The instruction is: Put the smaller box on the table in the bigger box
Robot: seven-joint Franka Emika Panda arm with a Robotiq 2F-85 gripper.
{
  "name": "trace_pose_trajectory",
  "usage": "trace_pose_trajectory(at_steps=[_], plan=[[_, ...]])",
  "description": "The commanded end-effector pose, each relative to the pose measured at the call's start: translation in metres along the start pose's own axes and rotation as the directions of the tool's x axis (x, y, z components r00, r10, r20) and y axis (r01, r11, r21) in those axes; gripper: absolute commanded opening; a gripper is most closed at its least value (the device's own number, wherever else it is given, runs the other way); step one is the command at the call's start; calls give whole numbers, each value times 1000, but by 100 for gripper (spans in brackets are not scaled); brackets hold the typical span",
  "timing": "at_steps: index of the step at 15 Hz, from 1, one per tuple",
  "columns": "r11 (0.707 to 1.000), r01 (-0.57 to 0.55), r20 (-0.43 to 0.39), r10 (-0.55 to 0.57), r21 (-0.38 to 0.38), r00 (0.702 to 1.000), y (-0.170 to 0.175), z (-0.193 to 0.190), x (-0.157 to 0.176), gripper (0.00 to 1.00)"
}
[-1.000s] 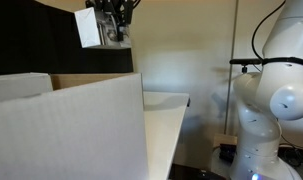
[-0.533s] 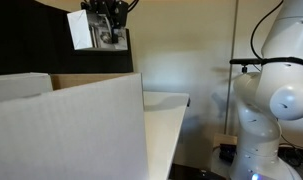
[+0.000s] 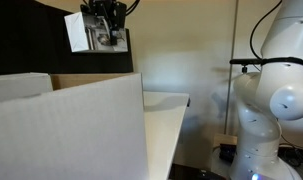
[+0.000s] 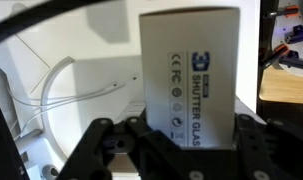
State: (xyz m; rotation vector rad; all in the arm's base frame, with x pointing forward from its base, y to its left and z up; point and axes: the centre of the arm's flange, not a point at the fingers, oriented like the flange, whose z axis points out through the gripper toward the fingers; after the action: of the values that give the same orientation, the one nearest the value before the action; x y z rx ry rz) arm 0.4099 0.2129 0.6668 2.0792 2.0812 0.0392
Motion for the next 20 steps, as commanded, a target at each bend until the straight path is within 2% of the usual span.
trace_pose_trajectory(at_steps=[1, 3, 12, 15, 20], plan=[[998, -60, -9, 60, -4, 998, 1, -2, 25, 34], [997, -82, -10, 82, -6, 997, -1, -3, 46, 34], [994, -105, -38, 105, -23, 994, -10, -4, 180, 34], [993, -113, -29, 113, -14, 993, -14, 5, 208, 34], [991, -130, -19, 130, 10, 991, -24, 22, 233, 34]])
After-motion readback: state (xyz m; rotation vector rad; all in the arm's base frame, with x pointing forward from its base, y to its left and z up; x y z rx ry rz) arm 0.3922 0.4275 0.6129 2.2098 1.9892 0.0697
